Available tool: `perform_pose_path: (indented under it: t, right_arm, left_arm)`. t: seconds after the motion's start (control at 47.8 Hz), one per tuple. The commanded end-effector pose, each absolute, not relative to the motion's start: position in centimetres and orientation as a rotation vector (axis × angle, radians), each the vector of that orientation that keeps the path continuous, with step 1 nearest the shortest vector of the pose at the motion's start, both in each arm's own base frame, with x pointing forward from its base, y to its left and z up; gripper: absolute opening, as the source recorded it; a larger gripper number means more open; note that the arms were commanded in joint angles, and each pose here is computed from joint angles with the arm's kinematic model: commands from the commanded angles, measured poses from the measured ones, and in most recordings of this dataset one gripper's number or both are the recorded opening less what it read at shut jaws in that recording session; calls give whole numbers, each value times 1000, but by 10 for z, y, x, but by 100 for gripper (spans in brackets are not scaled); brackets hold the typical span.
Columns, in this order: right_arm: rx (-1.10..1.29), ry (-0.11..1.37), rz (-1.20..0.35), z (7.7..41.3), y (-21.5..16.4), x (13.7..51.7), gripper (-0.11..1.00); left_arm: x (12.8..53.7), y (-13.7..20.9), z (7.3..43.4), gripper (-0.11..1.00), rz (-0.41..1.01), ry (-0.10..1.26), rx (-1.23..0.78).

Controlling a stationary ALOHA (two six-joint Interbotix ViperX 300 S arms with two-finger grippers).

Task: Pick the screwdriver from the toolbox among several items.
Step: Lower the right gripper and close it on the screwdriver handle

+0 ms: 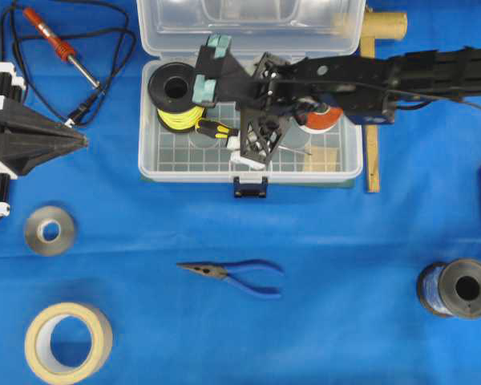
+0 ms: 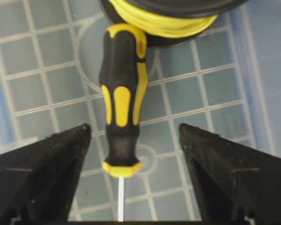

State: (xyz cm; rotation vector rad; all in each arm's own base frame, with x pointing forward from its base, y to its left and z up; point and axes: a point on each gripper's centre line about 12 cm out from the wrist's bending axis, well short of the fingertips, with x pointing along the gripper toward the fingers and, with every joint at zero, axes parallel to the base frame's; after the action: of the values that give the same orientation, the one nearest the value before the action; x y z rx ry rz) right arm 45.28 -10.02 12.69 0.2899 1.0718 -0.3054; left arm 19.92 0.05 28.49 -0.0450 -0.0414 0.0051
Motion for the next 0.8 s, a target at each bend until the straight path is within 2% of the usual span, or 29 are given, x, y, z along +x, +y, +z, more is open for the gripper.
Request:
perform_pose_path:
  t: [0.0, 0.188, 0.251, 0.377, 0.502, 0.774]
  right_arm:
    - [292, 1033, -306, 134, -103, 461, 75]
    - [286, 1032, -300, 126, -102, 464, 72]
    - [284, 1034, -298, 127, -102, 464, 59]
    - [288, 1037, -299, 133, -101, 461, 25]
    - [289, 1000, -299, 157, -100, 459, 25]
    - [292, 908, -293, 244, -91, 433, 25]
  left_arm:
    - [201, 0, 287, 0, 4, -46, -48]
    - [200, 0, 286, 0, 4, -43, -48]
    - [200, 0, 286, 0, 4, -43, -50]
    - [200, 0, 285, 0, 4, -41, -48]
    - [200, 0, 285, 0, 4, -41, -50]
    - [200, 1, 286, 0, 5, -44, -51]
